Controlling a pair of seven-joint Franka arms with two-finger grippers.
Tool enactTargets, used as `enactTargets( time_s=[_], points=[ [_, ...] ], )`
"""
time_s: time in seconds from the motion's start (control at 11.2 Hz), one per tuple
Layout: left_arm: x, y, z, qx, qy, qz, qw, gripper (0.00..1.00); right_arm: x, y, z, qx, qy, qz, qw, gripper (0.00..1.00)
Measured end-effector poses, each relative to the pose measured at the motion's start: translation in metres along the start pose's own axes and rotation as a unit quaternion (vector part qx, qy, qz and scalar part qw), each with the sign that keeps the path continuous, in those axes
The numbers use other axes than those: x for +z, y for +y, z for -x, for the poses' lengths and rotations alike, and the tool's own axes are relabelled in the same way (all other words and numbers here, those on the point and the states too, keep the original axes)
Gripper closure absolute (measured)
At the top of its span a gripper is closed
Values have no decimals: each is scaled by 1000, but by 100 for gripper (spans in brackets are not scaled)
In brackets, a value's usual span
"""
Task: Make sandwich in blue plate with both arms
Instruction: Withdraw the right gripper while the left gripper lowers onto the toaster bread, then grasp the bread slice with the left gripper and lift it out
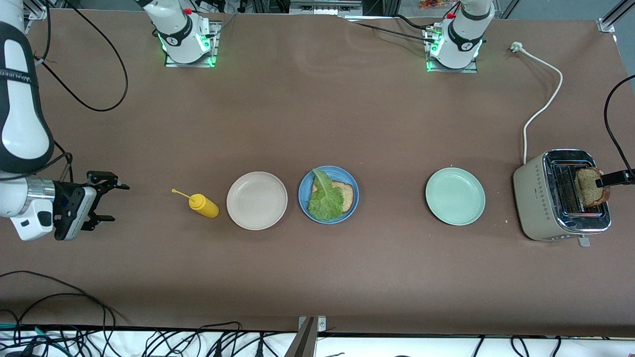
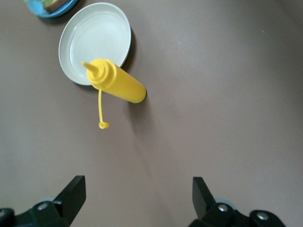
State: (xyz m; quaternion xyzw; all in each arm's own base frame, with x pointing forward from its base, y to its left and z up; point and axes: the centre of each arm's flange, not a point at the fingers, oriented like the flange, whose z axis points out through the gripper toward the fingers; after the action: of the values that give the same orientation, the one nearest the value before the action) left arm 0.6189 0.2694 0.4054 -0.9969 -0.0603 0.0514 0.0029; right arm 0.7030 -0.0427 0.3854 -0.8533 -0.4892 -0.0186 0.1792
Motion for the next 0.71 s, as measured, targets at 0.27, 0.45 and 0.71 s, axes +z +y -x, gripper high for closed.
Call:
enactTargets(
  time_s=[0.27, 0.45, 0.71],
  points=[
    [6, 2, -2, 2, -5, 2, 1000, 12, -28, -36, -24, 99, -29, 39, 994, 0],
    [18, 2, -3, 2, -16, 6, 1000, 21, -35, -53, -36, 159, -31, 38, 986, 0],
    [27, 3, -4, 3, -26, 8, 1000, 62, -40, -71, -43, 243, -27, 43, 969, 0]
  ],
)
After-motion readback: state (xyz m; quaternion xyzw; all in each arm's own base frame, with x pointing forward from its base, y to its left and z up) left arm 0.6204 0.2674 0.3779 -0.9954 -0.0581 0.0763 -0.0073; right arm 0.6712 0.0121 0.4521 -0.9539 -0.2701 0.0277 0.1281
